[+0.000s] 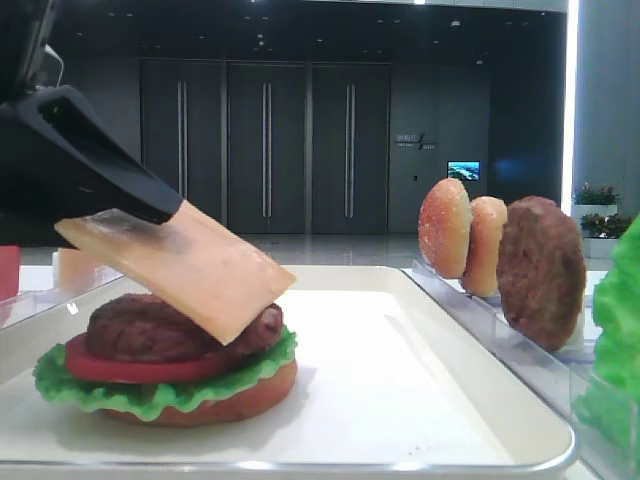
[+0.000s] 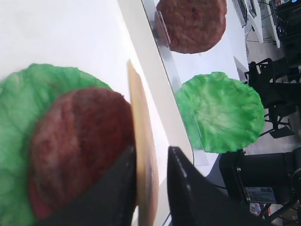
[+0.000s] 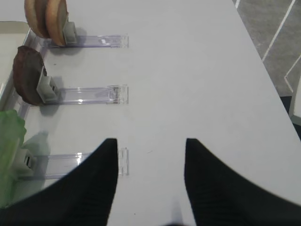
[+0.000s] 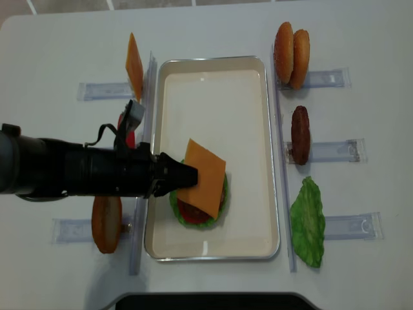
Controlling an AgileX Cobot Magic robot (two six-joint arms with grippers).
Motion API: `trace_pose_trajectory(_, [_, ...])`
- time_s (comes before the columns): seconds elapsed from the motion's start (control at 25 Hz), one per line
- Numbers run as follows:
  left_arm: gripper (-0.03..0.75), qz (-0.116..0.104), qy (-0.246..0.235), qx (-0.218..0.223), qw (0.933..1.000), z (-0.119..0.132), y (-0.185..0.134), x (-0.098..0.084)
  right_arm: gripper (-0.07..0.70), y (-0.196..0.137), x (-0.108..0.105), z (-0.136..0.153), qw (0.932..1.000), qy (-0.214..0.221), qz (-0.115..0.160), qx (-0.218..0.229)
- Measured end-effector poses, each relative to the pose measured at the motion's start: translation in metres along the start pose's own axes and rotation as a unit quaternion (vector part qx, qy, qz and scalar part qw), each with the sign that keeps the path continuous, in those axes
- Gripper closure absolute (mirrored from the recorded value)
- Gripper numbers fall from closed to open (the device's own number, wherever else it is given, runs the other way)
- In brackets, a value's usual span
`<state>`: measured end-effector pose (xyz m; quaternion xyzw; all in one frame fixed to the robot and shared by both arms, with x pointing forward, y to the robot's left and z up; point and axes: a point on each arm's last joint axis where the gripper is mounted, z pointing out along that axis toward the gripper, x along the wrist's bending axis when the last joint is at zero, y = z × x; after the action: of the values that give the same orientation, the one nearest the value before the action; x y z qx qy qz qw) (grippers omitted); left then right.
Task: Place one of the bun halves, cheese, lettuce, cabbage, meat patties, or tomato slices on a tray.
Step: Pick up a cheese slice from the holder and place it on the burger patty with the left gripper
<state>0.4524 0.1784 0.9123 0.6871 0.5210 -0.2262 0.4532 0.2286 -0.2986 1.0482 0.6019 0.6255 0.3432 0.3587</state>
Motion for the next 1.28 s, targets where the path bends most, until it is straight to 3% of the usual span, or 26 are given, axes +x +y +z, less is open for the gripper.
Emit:
trace_pose_trajectory(0.28, [0.475, -0.002, 0.003, 0.002, 1.0000, 0.000, 0.000, 0.001, 0.313, 0.000, 0.000, 0.000, 1.0000, 0.000, 0.000, 0.000])
trace_pose_trajectory(0.6, [0.298, -0.016, 0.004, 0.006, 0.9998, 0.000, -0.001, 0.001, 0.313, 0.000, 0.000, 0.000, 1.0000, 0.000, 0.000, 0.000])
trace_pose_trajectory(0.84, [0.286, -0.022, 0.005, 0.017, 0.9996, 0.000, -0.003, 0.000, 0.313, 0.000, 0.000, 0.000, 1.0000, 0.000, 0.000, 0.000])
trace_pose_trajectory(1.28, [0.286, 0.004, 0.072, -0.007, 0.9974, -0.020, 0.003, -0.014, 0.313, 0.000, 0.000, 0.000, 1.0000, 0.000, 0.000, 0.000])
